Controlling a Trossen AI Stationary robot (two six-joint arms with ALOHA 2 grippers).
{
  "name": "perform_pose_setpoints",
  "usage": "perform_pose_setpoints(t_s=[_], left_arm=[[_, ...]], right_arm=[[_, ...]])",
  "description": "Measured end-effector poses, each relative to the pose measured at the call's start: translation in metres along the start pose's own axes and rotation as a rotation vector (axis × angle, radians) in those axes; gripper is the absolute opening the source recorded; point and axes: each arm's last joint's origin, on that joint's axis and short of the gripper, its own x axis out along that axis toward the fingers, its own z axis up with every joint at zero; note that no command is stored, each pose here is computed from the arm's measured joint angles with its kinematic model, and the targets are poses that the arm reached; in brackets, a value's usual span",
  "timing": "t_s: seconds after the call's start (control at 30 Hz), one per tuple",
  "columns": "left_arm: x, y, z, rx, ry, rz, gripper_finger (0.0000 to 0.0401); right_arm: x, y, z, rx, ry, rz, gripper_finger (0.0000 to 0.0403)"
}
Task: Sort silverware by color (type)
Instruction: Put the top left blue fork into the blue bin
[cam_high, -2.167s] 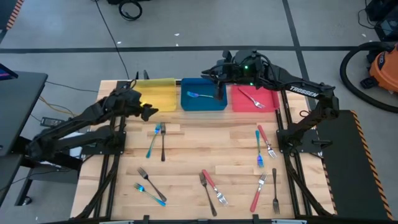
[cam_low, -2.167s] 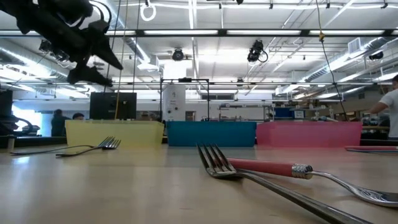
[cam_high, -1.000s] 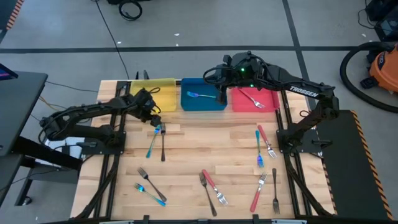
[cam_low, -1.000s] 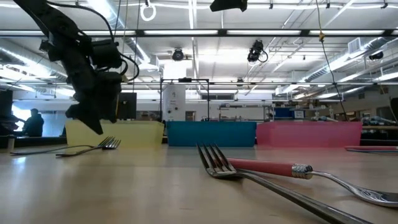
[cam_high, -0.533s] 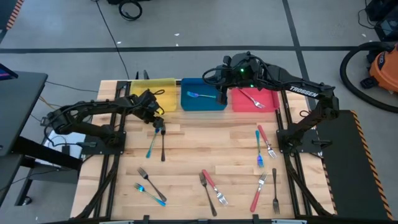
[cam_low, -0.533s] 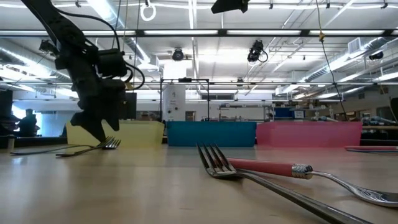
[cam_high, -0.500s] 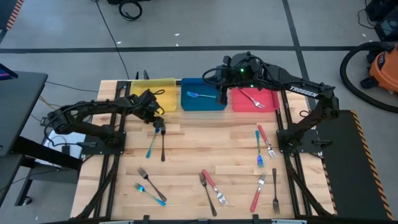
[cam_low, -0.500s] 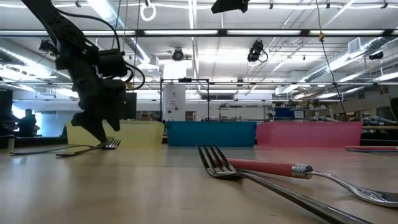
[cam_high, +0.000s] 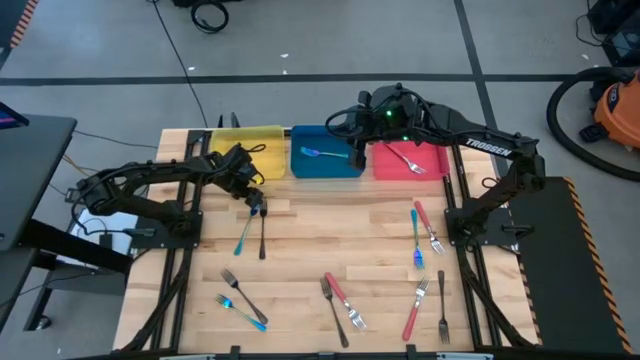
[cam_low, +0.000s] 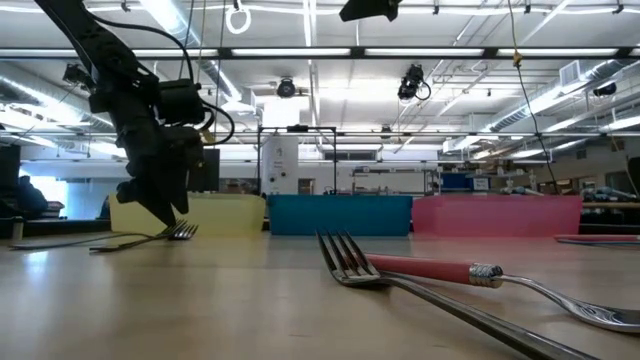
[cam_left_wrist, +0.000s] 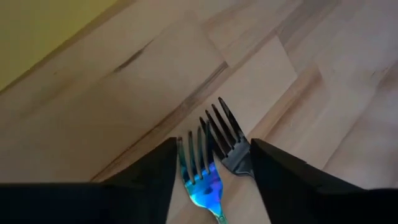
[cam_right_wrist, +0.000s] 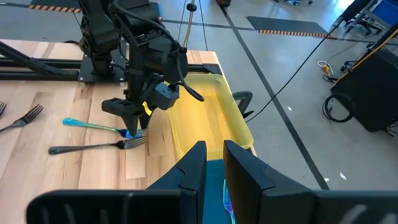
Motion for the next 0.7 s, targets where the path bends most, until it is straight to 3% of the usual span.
perform_pose_setpoints(t_s=[0.2, 0.7], left_arm=[[0.0000, 0.0005, -0.0014, 0.031, 0.014, 0.004, 0.0165], [0.0025, 0.0023, -0.0021, 0.120, 0.027, 0.033, 0.0162]], right_arm=[[0.0002, 0.0002, -0.0008, 0.011, 0.009, 0.002, 0.0064], [0.0002, 0.0002, -0.0008, 0.011, 0.009, 0.002, 0.0064]])
